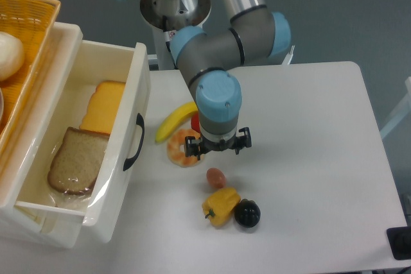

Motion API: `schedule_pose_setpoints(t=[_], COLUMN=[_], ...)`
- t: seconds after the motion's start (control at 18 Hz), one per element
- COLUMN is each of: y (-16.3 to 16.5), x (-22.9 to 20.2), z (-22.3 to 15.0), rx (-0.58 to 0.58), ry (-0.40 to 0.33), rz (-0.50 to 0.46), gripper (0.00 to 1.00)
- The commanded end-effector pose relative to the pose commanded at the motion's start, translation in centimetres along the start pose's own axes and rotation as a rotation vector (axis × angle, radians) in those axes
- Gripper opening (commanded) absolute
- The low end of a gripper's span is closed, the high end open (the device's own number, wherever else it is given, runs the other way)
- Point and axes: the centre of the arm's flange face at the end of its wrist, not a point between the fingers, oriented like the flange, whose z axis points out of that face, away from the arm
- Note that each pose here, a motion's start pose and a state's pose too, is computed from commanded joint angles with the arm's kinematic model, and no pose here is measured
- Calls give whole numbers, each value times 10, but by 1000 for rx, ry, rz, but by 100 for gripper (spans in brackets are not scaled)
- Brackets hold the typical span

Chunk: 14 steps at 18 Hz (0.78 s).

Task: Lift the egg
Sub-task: 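Swing the gripper over the small brown egg and lower it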

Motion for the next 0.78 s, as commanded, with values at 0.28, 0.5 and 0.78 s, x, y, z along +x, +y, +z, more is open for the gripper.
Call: schedule_pose_setpoints(t=[0.28,0.5,0.78], y=[-7,-15,-22], x=[-1,-1,0], z=[15,27,26], rx=[-17,-9,17], ry=[7,10,36], rz=[-2,-12,-112], gripper=[100,100,100])
